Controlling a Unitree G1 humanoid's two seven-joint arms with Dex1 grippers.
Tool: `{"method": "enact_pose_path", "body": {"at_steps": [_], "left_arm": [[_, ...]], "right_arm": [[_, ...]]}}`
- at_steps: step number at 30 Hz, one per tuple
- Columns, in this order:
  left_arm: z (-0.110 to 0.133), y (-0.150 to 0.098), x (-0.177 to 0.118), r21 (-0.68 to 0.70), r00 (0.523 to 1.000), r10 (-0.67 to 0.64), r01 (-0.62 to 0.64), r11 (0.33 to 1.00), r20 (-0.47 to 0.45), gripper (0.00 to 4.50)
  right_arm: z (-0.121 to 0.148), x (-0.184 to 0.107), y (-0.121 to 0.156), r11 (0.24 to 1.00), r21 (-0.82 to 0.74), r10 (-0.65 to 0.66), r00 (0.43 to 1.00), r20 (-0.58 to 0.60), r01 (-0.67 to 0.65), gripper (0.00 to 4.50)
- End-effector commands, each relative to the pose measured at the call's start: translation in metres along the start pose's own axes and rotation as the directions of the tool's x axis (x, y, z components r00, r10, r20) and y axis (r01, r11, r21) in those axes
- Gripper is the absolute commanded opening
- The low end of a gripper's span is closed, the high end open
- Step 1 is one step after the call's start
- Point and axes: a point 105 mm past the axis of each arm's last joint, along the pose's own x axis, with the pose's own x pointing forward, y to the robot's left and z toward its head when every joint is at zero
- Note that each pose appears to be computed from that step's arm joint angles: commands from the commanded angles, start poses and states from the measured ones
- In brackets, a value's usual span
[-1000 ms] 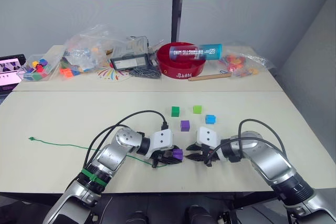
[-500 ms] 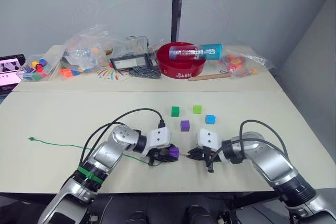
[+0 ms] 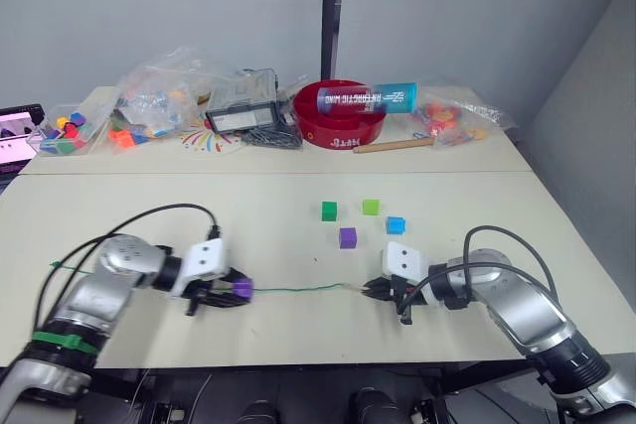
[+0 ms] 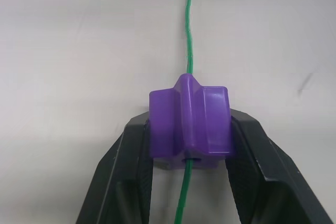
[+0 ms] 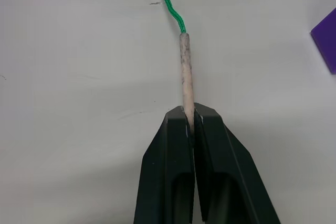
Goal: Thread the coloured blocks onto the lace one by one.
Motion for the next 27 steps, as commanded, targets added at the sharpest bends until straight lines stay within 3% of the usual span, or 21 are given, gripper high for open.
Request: {"method": "enact_pose_path", "body": {"at_steps": [1,6,16,18,23,27], "left_arm": [[-0.034,0.002,-0.033,-0.056,0.996,0.048,-0.052,0.997,-0.076,1.37],[-0.057,0.007,-0.057,-0.078,0.985,0.103,-0.115,0.99,-0.137,1.37],[-0.055,0.005,-0.044,-0.103,0.995,0.084,-0.089,0.991,-0.058,1.37],[-0.049,0.008,-0.047,-0.111,0.995,0.097,-0.1,0.989,-0.032,2.43],[-0.028,0.018,-0.063,-0.092,0.994,0.104,-0.105,0.99,-0.025,4.01],[0.002,0.03,-0.081,-0.046,0.992,0.123,-0.124,0.991,-0.025,4.01]], "right_arm": [[0.006,-0.003,0.001,1.0,-0.018,-0.004,1.0,0.012,0.004,0.0],[0.008,-0.002,0.006,1.0,-0.015,0.012,1.0,0.023,-0.012,0.0],[0.017,0.005,0.011,0.999,-0.019,0.036,0.998,0.044,-0.035,0.0],[0.017,0.005,0.01,0.999,-0.019,0.035,0.998,0.046,-0.034,0.0],[0.021,0.006,0.01,0.999,-0.02,0.04,0.998,0.057,-0.039,0.0],[0.021,0.009,0.01,0.999,-0.022,0.039,0.998,0.057,-0.038,0.0]]}}
